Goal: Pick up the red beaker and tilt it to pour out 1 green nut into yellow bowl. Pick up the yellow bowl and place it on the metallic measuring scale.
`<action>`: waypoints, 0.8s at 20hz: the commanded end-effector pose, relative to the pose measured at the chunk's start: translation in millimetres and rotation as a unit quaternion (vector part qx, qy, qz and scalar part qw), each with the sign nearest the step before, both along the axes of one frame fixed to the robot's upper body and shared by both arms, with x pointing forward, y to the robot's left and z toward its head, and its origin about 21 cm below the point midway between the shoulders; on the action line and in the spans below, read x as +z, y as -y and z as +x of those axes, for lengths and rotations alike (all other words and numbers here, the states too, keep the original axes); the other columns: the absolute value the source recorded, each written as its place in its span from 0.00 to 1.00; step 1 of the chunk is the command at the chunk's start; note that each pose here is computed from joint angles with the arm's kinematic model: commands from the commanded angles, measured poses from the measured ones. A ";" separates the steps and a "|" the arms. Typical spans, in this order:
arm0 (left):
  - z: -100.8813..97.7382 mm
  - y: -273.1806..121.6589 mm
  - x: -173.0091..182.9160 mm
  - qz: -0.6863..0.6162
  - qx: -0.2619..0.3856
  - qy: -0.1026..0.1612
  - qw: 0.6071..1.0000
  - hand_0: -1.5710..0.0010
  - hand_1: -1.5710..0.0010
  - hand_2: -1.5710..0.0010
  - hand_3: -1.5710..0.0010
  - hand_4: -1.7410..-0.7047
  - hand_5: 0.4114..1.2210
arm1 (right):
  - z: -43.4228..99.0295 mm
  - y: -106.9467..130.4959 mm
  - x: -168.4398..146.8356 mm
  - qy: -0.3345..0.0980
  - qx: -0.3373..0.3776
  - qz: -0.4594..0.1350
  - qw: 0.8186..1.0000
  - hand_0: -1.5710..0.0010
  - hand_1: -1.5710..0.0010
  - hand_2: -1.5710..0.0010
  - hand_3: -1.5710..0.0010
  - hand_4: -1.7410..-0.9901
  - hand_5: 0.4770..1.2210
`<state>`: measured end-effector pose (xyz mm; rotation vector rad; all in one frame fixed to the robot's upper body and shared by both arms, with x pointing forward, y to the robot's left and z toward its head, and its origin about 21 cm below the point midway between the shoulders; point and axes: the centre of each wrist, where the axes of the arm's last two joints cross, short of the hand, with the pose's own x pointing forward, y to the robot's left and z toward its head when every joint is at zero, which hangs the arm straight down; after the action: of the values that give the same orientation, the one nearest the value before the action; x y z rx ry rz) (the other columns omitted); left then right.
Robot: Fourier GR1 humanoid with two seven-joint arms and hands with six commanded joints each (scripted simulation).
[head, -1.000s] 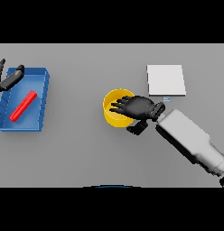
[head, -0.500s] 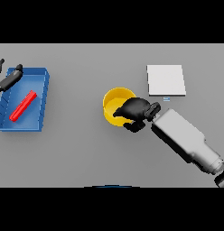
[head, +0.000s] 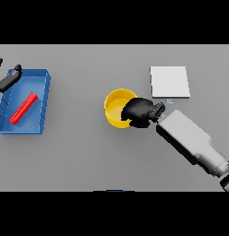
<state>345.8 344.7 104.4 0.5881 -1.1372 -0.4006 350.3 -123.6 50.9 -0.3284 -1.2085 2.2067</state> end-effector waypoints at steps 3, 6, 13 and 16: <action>-5.7 1.2 -6.1 0.000 -0.005 -0.004 1.000 1.00 1.00 1.00 1.00 0.99 0.35 | -1.5 5.2 6.9 0.003 -0.010 0.006 1.000 0.04 0.04 0.16 0.18 0.03 0.98; -2.2 1.1 -6.4 -0.004 -0.002 -0.005 1.000 1.00 1.00 1.00 1.00 0.99 0.35 | 2.4 7.9 17.1 0.003 -0.023 0.019 1.000 0.02 0.02 0.15 0.15 0.01 0.99; -2.2 2.0 -5.2 0.005 -0.003 -0.010 1.000 1.00 1.00 1.00 1.00 0.99 0.34 | 0.0 31.8 60.2 0.037 -0.053 0.038 0.997 0.00 0.00 0.09 0.24 0.00 1.00; -2.4 2.2 -1.5 0.000 -0.006 -0.001 1.000 1.00 1.00 1.00 1.00 0.99 0.34 | -1.6 31.4 67.4 0.057 -0.075 0.043 0.995 0.00 0.00 0.05 0.26 0.00 1.00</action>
<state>343.4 342.5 103.0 0.5816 -1.1411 -0.4122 348.7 -154.8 118.5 -0.4993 -1.2924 2.0243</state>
